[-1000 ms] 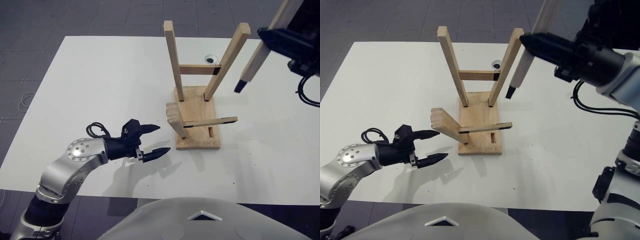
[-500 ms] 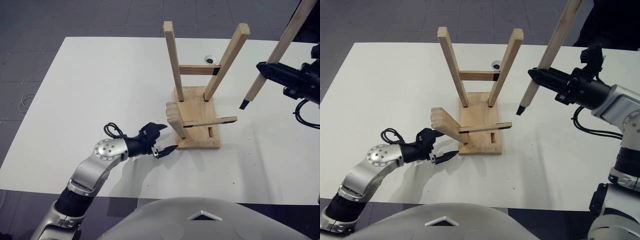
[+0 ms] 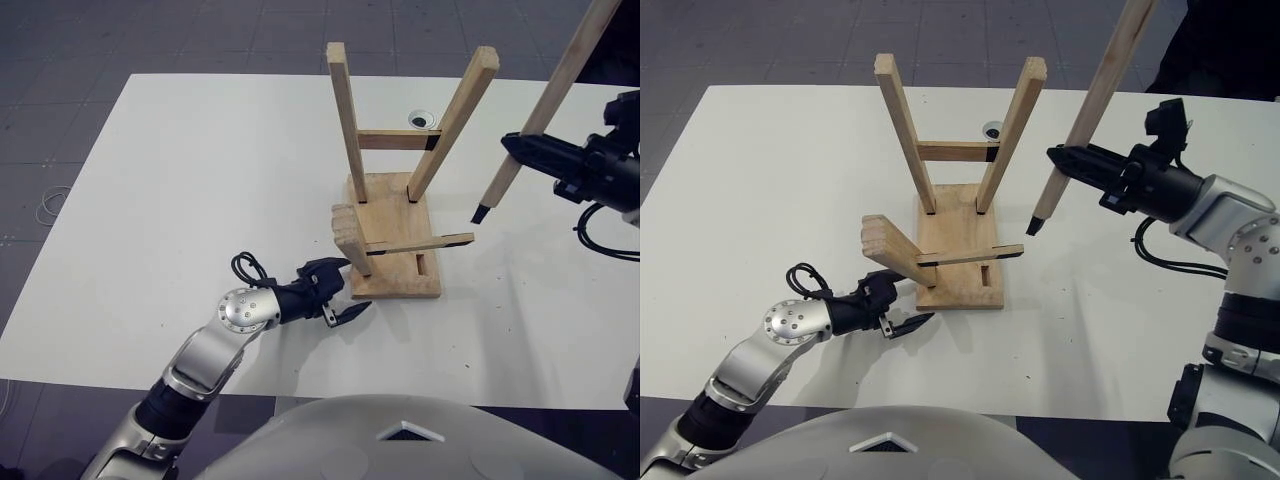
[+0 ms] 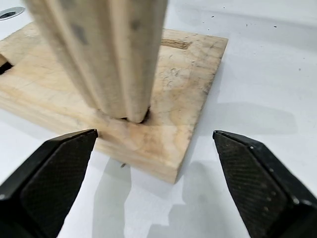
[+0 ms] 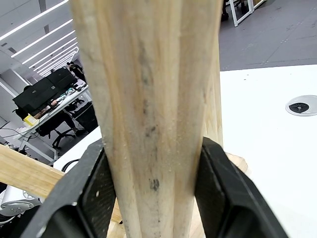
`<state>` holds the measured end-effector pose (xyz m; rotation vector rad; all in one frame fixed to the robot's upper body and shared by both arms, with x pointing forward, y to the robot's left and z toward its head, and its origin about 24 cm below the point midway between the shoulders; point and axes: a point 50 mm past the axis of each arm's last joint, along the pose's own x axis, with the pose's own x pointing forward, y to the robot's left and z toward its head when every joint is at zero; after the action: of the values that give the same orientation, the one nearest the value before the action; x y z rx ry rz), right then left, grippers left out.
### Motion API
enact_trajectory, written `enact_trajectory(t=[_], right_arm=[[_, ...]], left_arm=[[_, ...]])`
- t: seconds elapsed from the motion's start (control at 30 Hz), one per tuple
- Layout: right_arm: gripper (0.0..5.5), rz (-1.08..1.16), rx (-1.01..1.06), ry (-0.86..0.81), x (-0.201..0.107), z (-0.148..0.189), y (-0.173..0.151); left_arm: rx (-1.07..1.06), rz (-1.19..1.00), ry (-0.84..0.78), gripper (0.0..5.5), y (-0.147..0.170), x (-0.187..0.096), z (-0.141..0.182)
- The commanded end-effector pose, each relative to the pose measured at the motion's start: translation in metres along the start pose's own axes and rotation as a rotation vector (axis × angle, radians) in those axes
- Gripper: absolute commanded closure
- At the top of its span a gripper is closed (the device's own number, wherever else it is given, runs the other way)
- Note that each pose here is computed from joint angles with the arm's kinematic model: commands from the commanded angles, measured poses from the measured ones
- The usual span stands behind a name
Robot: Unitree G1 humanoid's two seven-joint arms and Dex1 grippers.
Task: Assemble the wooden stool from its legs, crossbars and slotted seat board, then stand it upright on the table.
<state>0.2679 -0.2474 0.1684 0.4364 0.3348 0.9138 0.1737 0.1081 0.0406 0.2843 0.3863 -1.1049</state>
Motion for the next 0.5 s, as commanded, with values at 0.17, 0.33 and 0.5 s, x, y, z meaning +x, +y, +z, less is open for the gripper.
enact_trajectory(t=[0.17,0.33,0.5], right_arm=[[3.46,0.028,-0.067,0.023,-0.002,-0.021,0.003],[3.46,0.024,-0.142,0.039,-0.009,-0.050,-0.002],[3.46,0.030,-0.226,0.027,-0.010,-0.070,-0.001]], left_arm=[[0.047,0.053,0.060,1.16,0.011,-0.005,-0.008],[0.068,0.089,0.069,1.16,0.023,-0.008,-0.009],[0.068,0.157,0.035,1.16,0.039,-0.005,-0.003]])
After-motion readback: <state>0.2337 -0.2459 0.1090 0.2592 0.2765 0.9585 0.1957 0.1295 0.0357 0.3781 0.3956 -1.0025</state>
